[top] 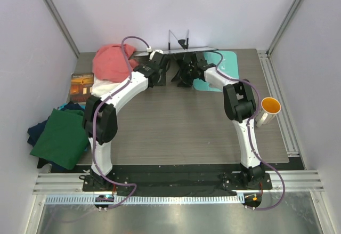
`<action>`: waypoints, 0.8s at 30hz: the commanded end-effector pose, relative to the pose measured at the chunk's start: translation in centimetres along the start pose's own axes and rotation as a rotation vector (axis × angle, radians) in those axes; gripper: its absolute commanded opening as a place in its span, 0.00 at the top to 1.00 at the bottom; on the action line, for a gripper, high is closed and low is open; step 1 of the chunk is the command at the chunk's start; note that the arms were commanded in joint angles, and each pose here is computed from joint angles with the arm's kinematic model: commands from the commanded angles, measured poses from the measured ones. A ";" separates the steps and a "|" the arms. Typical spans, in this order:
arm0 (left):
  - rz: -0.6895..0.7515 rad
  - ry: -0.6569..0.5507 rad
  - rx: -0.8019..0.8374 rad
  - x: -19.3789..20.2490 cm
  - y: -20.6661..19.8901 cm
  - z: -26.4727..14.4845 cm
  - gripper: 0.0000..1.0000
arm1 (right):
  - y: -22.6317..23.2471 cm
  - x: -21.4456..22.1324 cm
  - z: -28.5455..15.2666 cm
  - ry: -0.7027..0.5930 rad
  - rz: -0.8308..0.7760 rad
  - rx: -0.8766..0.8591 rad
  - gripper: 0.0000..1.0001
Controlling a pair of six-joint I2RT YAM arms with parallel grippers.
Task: Fold and stack the t-shirts
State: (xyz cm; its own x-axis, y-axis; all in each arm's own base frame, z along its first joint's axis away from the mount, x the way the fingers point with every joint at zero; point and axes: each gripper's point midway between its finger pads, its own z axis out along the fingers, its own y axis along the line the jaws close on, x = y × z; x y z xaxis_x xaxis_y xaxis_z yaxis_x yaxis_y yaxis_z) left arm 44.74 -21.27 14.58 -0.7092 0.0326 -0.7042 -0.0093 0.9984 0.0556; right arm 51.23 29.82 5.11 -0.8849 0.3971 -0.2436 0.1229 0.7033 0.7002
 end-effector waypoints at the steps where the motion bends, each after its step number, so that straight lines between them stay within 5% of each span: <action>1: -0.069 -0.105 0.015 -3.7 0.4 -1.6 0.40 | 2.9 -5.1 -2.5 -0.118 -0.116 -0.039 0.47; 24: -0.131 -0.201 -0.016 -10.4 2.5 0.2 0.34 | 4.7 -11.1 -5.2 -0.190 -0.152 -0.119 0.46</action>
State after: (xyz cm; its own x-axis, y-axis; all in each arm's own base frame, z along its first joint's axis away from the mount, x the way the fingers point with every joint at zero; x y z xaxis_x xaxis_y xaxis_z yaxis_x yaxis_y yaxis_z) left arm 49.61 -19.31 18.85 -0.6233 -0.0642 -0.7794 -0.0881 0.9960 -0.0116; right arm 55.65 25.60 7.62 -0.8665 0.4058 -0.2905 0.1114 0.7247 0.6800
